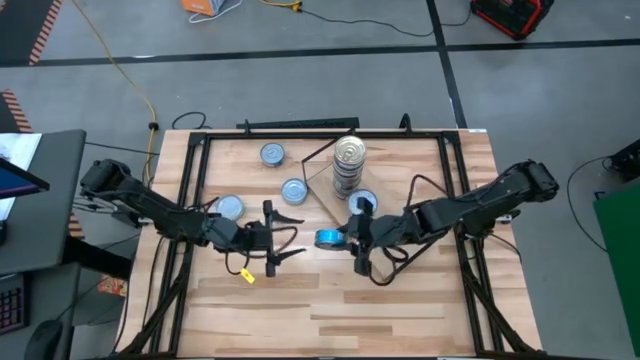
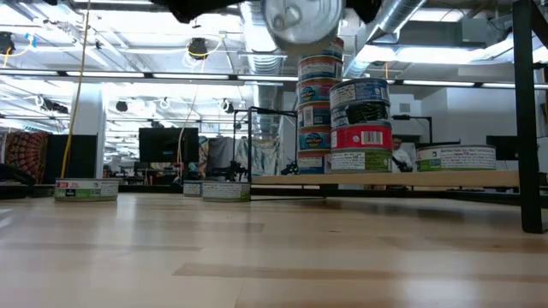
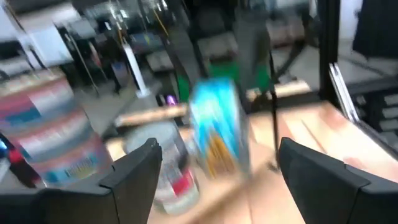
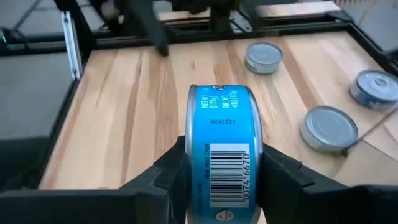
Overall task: Stack canned seafood by type on shelf
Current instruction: Stack the blue tuna can on top of the blue tuna can on the shelf
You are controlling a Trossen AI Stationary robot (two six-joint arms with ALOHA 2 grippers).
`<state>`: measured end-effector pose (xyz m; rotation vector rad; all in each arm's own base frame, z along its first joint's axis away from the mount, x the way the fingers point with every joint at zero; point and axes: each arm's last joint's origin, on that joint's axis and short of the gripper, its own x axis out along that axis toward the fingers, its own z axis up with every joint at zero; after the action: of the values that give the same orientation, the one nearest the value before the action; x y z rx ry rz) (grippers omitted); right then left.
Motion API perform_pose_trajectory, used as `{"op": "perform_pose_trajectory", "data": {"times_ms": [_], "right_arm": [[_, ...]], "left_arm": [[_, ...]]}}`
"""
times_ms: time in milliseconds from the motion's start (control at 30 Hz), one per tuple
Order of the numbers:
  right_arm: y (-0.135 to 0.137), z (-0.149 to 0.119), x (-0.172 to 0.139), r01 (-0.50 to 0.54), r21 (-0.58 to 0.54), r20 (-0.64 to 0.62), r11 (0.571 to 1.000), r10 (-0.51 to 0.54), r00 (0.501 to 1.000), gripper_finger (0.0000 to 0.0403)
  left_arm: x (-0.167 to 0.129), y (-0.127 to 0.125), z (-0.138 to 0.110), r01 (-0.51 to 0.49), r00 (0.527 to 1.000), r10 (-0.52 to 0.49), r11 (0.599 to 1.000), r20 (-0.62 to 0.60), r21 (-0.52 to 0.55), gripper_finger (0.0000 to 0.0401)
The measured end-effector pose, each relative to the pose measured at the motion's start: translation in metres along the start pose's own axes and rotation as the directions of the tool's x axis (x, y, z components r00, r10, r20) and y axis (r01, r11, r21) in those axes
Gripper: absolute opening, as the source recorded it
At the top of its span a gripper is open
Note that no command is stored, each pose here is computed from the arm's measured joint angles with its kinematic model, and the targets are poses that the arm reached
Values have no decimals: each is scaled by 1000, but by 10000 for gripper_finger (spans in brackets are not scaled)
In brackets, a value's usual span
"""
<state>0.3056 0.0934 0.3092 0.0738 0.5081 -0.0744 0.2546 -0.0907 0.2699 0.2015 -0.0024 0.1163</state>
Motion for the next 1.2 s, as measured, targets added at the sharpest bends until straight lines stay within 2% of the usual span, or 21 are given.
{"op": "perform_pose_trajectory", "data": {"times_ms": [67,233,433,533,700,967,1100,1200], "right_arm": [[-3,6,-11,-3,45,7,999,3,1000,170],[-21,7,-44,35,113,-64,993,-28,998,173],[-49,8,-75,113,225,-98,968,-93,991,174],[-62,10,-77,100,264,-104,959,-74,992,174],[-87,10,-73,25,280,-157,960,20,987,175],[-129,-13,-74,-51,350,-80,935,84,993,175],[-142,-30,-68,-185,391,24,901,191,981,175],[-152,-43,-62,-284,442,80,851,278,957,175]], "left_arm": [[-2,-4,-5,22,998,-23,1000,-54,-20,307],[4,-26,-33,66,982,-77,995,-174,-71,305],[9,-49,-42,54,992,-57,998,-113,-34,304],[9,-49,-37,26,998,-26,1000,-63,1,304],[8,-45,-33,-24,997,25,1000,-67,19,304],[7,-47,-40,-9,991,10,1000,-130,9,304],[7,-46,-41,-12,991,13,1000,-134,9,304],[8,-45,-41,-16,991,17,1000,-135,8,304]]}}
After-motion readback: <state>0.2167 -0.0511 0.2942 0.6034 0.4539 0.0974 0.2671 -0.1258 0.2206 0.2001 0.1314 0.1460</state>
